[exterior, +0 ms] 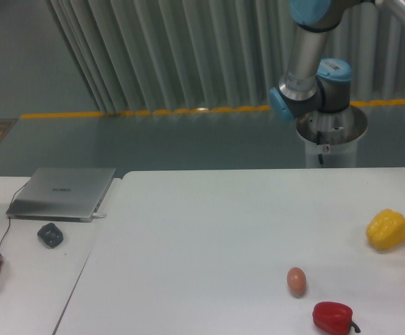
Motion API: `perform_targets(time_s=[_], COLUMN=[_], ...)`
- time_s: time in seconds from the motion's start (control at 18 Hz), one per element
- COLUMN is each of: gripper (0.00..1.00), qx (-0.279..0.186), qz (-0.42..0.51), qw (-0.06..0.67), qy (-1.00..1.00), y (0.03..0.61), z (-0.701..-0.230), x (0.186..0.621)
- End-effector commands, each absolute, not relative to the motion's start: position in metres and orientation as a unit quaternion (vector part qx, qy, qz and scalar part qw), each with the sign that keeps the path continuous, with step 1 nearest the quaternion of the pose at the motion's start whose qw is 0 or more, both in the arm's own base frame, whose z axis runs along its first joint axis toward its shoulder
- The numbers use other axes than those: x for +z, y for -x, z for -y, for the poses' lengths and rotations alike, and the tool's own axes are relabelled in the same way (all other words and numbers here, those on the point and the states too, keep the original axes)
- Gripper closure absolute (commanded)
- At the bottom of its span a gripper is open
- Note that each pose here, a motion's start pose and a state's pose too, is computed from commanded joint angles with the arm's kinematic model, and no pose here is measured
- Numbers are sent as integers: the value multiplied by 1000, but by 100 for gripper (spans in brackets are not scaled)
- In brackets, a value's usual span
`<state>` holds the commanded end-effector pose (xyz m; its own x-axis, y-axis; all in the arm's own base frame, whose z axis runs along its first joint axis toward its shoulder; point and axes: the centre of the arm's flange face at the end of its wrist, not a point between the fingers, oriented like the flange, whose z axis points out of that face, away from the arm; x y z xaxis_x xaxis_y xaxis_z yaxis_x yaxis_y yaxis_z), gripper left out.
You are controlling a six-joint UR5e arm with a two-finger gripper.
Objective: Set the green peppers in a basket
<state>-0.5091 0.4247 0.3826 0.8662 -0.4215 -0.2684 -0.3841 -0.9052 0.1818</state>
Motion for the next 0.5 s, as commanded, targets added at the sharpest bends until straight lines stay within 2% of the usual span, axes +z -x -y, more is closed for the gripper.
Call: perform_targets(time_s=[0.33, 0.5], gripper=[0, 0], qx=[-98, -67], qz=[252, 264], qw=[70, 41], qy=[-960, -961], y=[471, 454], z=[-459, -468], x=[397, 405])
